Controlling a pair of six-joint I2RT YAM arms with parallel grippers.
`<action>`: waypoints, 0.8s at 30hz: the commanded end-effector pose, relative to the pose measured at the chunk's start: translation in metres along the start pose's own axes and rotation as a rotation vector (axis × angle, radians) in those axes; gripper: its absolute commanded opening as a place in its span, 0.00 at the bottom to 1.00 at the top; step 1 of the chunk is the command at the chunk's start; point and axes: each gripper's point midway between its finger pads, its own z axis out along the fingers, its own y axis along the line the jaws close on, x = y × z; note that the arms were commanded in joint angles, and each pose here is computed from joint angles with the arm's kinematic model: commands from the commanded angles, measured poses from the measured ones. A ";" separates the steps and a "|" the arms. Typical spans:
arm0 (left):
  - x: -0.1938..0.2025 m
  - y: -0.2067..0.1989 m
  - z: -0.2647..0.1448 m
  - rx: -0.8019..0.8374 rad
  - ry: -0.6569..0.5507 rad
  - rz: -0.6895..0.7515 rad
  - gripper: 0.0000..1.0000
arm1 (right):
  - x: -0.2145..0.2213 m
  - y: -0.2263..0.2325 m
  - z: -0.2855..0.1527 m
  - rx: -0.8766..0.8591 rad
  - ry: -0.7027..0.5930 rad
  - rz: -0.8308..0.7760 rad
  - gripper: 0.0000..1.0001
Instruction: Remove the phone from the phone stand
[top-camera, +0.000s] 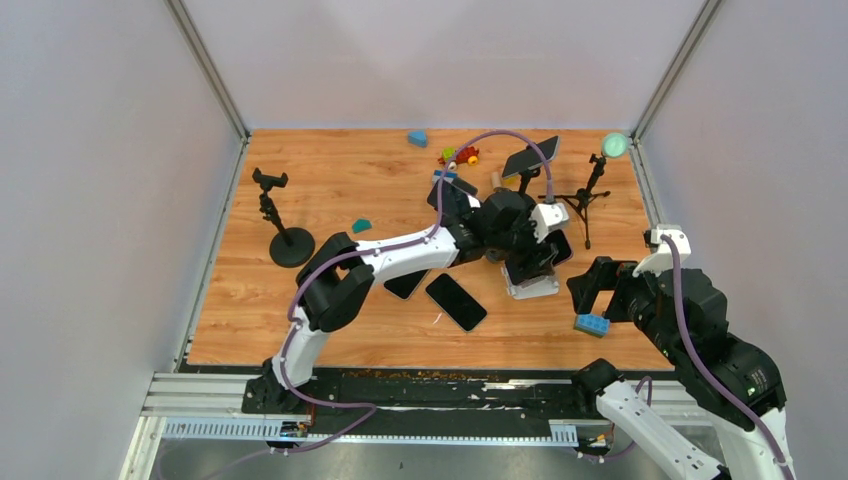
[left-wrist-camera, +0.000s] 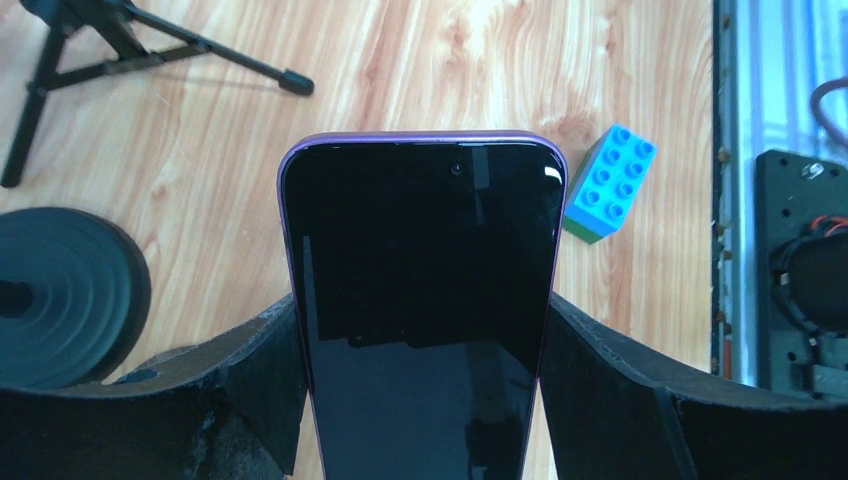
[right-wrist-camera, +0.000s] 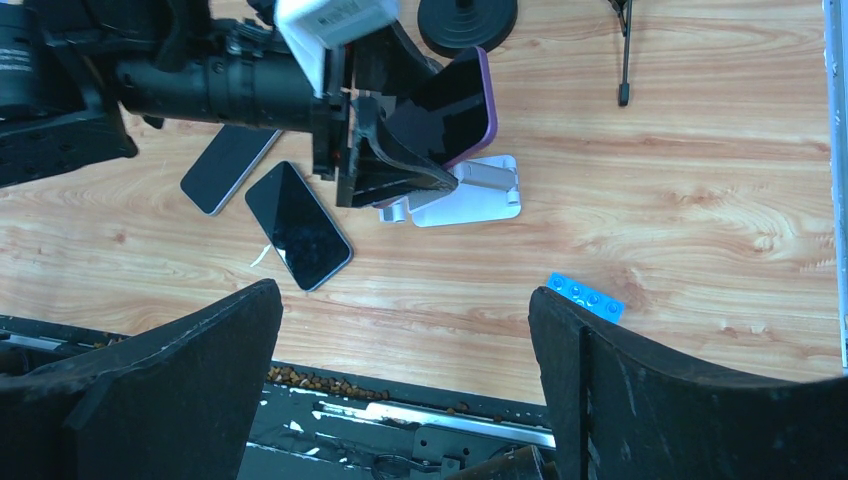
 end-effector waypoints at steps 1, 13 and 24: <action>-0.101 -0.010 -0.048 0.009 -0.255 0.050 0.00 | -0.003 0.001 0.000 -0.004 -0.016 0.021 0.95; -0.085 0.006 -0.120 -0.059 -0.316 -0.095 0.00 | -0.002 0.002 0.004 -0.004 -0.013 0.016 0.95; 0.016 0.058 -0.220 -0.488 -0.197 -0.203 0.00 | 0.004 0.012 0.017 -0.044 0.001 0.023 0.95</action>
